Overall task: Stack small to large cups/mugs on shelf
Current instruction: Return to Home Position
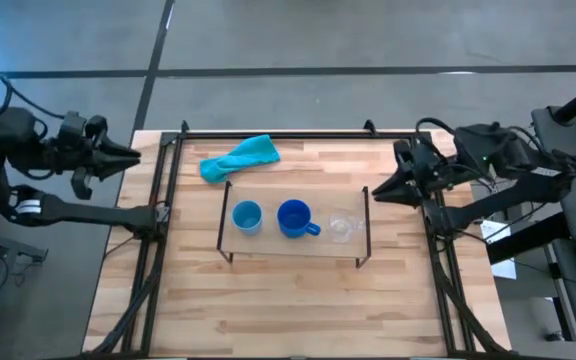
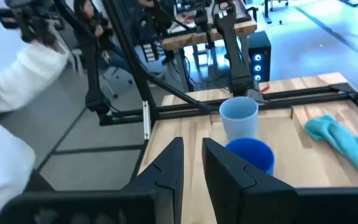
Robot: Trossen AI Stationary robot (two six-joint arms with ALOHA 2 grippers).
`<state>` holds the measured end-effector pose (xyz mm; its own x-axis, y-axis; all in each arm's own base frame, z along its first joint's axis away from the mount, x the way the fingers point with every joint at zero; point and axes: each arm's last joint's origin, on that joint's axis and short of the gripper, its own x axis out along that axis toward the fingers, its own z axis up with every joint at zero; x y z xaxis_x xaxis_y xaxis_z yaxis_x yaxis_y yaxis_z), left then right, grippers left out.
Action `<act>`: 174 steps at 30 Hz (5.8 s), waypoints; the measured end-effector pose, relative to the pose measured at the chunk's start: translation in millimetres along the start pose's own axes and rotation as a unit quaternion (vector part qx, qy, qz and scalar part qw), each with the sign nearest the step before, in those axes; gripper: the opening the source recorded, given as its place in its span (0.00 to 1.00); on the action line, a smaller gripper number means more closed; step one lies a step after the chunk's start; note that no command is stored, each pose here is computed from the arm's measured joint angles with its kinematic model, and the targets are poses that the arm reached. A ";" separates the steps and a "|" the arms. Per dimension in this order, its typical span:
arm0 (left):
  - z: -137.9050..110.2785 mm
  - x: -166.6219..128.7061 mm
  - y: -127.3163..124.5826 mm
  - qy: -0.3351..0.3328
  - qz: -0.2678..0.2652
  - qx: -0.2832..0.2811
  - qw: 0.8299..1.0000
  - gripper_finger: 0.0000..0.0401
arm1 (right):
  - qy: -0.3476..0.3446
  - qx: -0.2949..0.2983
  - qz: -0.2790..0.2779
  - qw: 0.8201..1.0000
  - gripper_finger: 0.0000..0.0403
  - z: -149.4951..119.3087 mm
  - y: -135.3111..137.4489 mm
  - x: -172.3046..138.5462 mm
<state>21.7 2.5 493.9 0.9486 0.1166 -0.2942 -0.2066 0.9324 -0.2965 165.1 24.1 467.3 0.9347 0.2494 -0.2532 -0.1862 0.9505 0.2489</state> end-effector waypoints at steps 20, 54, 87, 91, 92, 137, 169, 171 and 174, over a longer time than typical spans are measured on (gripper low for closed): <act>-96.2 -24.2 30.7 -0.096 -0.021 -0.065 0.993 0.16 | -0.124 0.055 0.036 0.990 0.13 -129.4 -26.3 -25.2; -164.6 32.8 53.2 -0.152 -0.059 -0.064 0.984 0.16 | -0.220 0.114 0.083 0.965 0.13 -273.8 -64.2 9.7; -244.8 151.7 75.1 -0.200 -0.208 -0.063 0.956 0.16 | -0.226 0.103 0.084 0.965 0.13 -276.4 -64.8 9.9; -254.9 158.3 78.5 -0.208 -0.212 -0.063 0.953 0.16 | -0.226 0.104 0.084 0.965 0.13 -276.5 -64.8 9.9; -255.3 158.5 78.6 -0.211 -0.214 -0.062 0.952 0.16 | -0.225 0.104 0.083 0.965 0.13 -276.5 -64.8 10.0; -257.2 159.6 77.7 -0.197 -0.234 -0.053 0.951 0.16 | -0.189 0.129 0.010 0.973 0.13 -285.2 -71.2 16.7; -257.3 159.7 77.7 -0.197 -0.234 -0.053 0.951 0.16 | -0.189 0.129 0.010 0.973 0.13 -285.2 -71.2 16.7; -257.3 159.6 77.7 -0.197 -0.234 -0.053 0.951 0.16 | -0.189 0.129 0.010 0.973 0.13 -285.2 -71.2 16.7; -257.3 159.7 77.7 -0.196 -0.234 -0.053 0.951 0.16 | -0.189 0.129 0.010 0.973 0.13 -285.4 -71.2 16.8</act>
<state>95.4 5.6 190.1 0.9548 -0.1636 0.2481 0.2561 0.8764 -0.4078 107.6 13.6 178.6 0.9853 0.1351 0.1041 -0.1690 0.8554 0.4897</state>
